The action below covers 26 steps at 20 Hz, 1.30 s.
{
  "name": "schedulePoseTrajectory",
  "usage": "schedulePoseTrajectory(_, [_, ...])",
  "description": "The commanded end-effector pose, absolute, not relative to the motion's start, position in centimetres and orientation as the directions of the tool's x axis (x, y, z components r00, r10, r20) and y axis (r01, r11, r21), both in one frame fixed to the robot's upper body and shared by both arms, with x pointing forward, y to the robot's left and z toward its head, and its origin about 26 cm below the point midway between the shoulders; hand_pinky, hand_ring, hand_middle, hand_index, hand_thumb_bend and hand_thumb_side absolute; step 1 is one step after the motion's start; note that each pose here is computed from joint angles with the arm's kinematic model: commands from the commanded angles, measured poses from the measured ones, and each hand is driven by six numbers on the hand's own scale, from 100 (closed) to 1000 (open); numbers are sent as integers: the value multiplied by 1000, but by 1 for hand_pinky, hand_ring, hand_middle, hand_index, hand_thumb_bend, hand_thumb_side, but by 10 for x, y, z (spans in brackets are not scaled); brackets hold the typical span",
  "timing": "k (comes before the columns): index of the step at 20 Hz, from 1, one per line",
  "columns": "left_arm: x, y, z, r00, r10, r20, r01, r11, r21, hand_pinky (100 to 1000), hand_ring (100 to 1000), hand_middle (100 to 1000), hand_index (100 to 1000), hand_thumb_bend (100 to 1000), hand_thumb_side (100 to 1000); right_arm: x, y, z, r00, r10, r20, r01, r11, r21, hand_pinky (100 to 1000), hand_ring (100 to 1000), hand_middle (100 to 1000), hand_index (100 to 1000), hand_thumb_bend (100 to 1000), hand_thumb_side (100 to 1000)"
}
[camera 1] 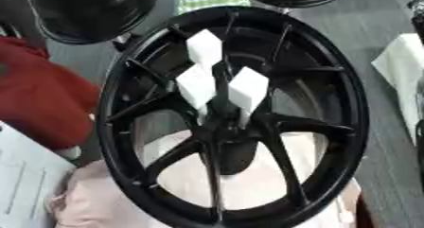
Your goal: Pull the pin out of the wheel hub.
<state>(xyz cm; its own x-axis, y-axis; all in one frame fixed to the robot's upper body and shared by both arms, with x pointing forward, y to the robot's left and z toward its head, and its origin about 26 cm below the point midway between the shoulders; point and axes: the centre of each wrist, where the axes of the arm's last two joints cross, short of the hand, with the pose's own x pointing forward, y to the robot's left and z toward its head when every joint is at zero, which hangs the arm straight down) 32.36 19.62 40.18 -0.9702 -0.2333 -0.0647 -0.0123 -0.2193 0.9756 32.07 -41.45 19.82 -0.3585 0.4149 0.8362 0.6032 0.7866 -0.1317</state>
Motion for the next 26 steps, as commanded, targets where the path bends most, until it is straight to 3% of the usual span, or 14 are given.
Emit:
schedulePoseTrajectory(1, [331,189,406,-976,-207,-61,-6,-257,966,715,667,602,752,100,550,319,-416,210,-374,447,812,607,781,-150,873,822,582,747,100,541])
schedulePoseTrajectory(14, [360,133,387,-990,-130,53,87,-268,959,694,642,621,763,100,623,326,-406,207,-383,430,817,558,813,-166,875,823,583,749,100,539])
schedulePoseTrajectory(21, [371,115,373,-987,-96,127,149,-275,950,678,577,654,841,100,659,330,-400,208,-391,424,817,534,827,-174,876,823,583,750,100,539])
schedulePoseTrajectory(26, [376,110,366,-982,-69,175,187,-274,943,674,596,723,883,110,663,332,-397,208,-398,419,816,519,836,-177,877,823,583,751,100,539])
